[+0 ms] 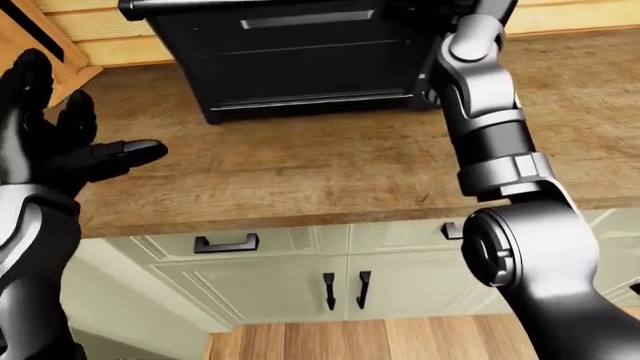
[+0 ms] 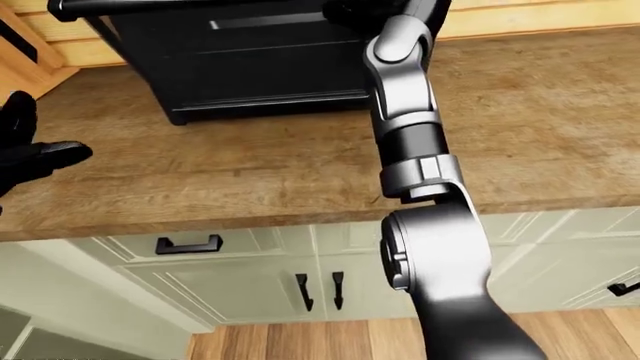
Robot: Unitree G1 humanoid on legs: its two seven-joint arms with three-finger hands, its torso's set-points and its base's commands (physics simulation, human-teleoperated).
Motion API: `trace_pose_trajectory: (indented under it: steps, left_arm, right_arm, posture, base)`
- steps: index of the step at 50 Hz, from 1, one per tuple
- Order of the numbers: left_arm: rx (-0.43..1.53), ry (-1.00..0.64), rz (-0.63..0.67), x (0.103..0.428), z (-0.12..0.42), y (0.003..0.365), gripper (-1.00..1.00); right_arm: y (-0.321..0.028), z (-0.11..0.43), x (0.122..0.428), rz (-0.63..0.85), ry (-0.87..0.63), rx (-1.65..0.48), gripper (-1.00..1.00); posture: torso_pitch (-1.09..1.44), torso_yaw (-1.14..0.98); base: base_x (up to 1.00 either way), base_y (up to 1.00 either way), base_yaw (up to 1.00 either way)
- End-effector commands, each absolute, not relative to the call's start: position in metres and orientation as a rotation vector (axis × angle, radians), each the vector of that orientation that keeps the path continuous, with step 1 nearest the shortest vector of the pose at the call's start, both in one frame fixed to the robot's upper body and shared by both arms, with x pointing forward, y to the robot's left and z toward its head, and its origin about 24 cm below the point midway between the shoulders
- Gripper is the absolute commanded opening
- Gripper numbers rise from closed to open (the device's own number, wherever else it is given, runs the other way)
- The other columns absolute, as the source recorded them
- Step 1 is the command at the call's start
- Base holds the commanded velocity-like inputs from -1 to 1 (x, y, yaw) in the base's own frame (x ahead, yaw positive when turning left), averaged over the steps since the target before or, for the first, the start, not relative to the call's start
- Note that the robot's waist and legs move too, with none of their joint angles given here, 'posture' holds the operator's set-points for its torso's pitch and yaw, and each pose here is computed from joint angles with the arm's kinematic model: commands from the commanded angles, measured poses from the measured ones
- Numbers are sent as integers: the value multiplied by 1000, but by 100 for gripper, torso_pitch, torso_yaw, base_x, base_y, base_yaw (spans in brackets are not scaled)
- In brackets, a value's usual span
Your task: Close the toaster oven door.
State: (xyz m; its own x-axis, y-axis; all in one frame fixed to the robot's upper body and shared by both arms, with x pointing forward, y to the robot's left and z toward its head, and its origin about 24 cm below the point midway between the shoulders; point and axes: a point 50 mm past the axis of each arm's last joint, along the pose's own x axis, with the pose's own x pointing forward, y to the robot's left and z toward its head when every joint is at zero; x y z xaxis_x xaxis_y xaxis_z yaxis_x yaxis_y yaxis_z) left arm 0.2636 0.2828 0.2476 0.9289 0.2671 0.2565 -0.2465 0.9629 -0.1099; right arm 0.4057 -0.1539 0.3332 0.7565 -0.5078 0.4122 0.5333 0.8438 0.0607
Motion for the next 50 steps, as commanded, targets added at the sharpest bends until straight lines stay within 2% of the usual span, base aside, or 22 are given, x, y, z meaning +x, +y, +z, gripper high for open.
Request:
trace_pose_trajectory:
  steps: [1, 16, 21, 34, 45, 50]
  left_arm:
    - [-51, -341, 244, 259, 260, 275, 100]
    - [-66, -295, 32, 253, 255, 218, 100]
    - [-70, -285, 10, 255, 252, 209, 100]
    - [-71, -266, -152, 254, 248, 166, 100]
    - [-70, -292, -237, 261, 272, 152, 100]
    - [-40, -311, -253, 277, 282, 150, 100]
  right_arm:
    - [-150, 371, 391, -563, -587, -10, 100]
    - [-148, 376, 392, -559, -591, -5, 100]
    - [-148, 376, 392, -560, -590, -5, 100]
    - [-149, 376, 391, -560, -591, 5, 100]
    - [-147, 377, 391, -555, -592, 8, 100]
    - [-146, 377, 391, -552, -598, 8, 100]
  posture:
    - [0, 0]
    - [0, 0]
    - [0, 0]
    - [0, 0]
    - [0, 0]
    - [0, 0]
  base:
    - [0, 0, 0]
    - [0, 0, 0]
    - [0, 0, 0]
    - [0, 0, 0]
    - [0, 0, 0]
    - [0, 0, 0]
